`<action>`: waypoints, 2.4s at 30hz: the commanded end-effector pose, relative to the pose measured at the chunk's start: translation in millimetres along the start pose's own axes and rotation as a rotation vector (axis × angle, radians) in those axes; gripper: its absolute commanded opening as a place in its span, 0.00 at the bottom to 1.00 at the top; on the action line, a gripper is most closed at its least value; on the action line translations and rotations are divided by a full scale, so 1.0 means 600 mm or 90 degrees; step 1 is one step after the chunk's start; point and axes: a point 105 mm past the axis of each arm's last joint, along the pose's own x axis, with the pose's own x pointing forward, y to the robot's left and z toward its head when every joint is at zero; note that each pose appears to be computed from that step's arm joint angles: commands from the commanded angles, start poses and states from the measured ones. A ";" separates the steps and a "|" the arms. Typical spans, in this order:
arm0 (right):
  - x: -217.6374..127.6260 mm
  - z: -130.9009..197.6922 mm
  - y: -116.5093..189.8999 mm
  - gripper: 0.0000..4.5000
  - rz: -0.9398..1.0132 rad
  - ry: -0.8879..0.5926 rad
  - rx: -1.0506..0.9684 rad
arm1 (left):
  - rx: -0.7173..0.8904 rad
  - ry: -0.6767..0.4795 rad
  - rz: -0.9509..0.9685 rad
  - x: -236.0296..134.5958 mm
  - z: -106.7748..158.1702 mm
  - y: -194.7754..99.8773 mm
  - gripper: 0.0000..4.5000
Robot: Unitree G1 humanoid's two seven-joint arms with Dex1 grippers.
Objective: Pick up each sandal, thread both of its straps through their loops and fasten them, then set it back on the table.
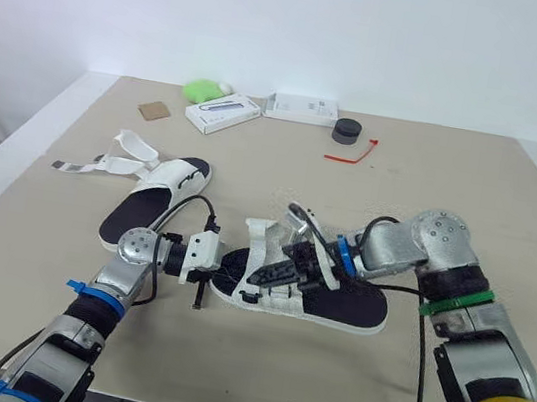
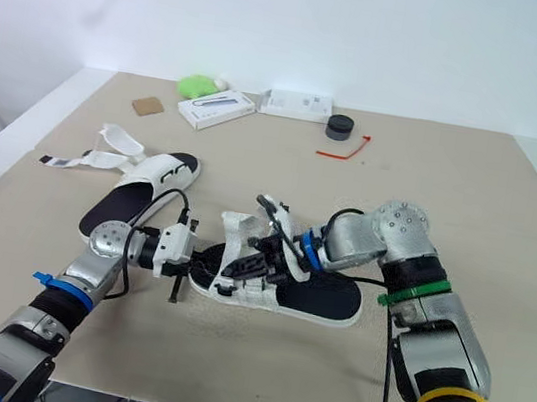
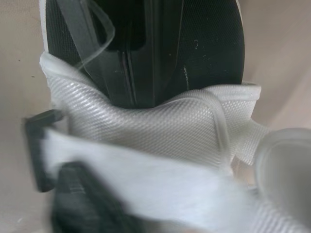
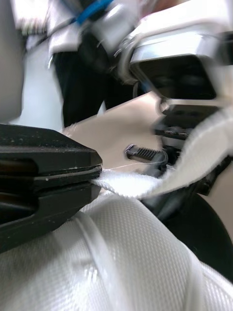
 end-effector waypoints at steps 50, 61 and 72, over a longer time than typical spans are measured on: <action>-0.014 0.019 0.008 0.01 0.022 0.004 -0.095 | -0.171 0.154 -0.114 0.001 -0.145 -0.126 0.00; 0.009 -0.022 -0.027 0.01 -0.077 0.060 -0.136 | -0.206 0.075 -0.103 0.024 -0.083 -0.081 0.00; -0.028 0.002 -0.019 0.52 -0.027 0.002 -0.111 | -0.183 0.132 -0.156 0.014 -0.080 -0.086 0.00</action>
